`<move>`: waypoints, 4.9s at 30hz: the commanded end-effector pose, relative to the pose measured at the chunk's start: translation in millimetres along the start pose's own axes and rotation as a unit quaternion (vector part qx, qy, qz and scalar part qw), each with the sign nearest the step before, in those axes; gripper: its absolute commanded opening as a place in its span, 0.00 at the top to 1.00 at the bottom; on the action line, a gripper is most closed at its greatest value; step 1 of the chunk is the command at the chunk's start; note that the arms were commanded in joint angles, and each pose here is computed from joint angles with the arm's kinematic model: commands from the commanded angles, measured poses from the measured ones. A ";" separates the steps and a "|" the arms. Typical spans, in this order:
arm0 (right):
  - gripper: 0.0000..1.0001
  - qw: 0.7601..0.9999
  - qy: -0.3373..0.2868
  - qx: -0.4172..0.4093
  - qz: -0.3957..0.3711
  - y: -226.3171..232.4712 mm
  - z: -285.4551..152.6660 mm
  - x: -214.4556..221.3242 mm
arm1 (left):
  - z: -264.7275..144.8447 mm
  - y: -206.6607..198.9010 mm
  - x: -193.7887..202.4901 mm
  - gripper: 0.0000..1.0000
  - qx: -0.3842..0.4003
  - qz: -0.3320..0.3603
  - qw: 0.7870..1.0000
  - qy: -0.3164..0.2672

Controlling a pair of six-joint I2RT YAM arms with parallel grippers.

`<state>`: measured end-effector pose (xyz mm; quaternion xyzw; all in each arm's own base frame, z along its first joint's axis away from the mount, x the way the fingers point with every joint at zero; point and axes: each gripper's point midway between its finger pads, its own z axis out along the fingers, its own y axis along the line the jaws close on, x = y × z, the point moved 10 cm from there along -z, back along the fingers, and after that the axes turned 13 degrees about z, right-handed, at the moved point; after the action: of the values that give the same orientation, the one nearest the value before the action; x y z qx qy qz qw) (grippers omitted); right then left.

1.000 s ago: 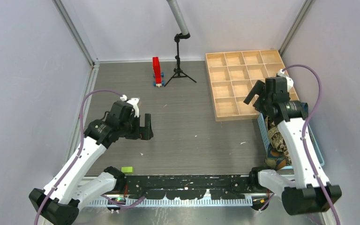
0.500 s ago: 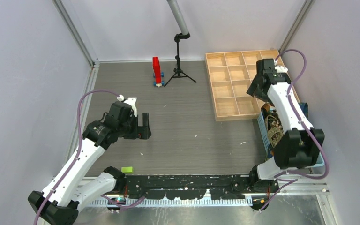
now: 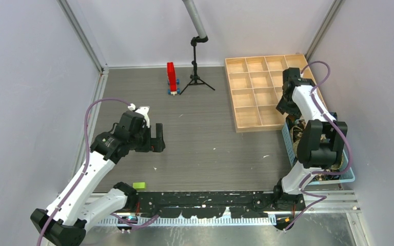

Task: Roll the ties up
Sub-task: Pick up the tie at the center of the board, then place the tie at the center of the board.

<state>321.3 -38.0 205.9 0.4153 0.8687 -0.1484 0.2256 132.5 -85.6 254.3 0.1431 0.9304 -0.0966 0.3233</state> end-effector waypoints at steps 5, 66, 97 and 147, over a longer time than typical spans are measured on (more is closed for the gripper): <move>0.45 1.000 -0.026 -0.004 0.012 -2.0 -2.6 -7.6 | -3.2 -0.8 -5.5 0.02 -0.003 -0.001 1.000 -0.008; 1.00 0.767 -0.340 -0.520 0.162 -83.3 -350.5 -106.0 | -4.6 0.8 -5.4 0.04 -0.012 -0.002 1.000 -0.015; 1.00 0.427 -0.317 -0.817 0.220 -67.6 -484.4 -155.4 | -4.5 1.1 -5.6 0.04 -0.014 -0.003 1.000 -0.015; 1.00 0.756 -0.214 -0.609 0.105 71.1 -350.3 218.1 | -5.3 -0.7 -7.0 0.04 0.003 0.008 1.000 -0.025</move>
<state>170.1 297.4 403.7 0.1469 0.6756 0.3969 0.6037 134.4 -84.0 253.4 0.1391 0.9314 -0.0823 0.3261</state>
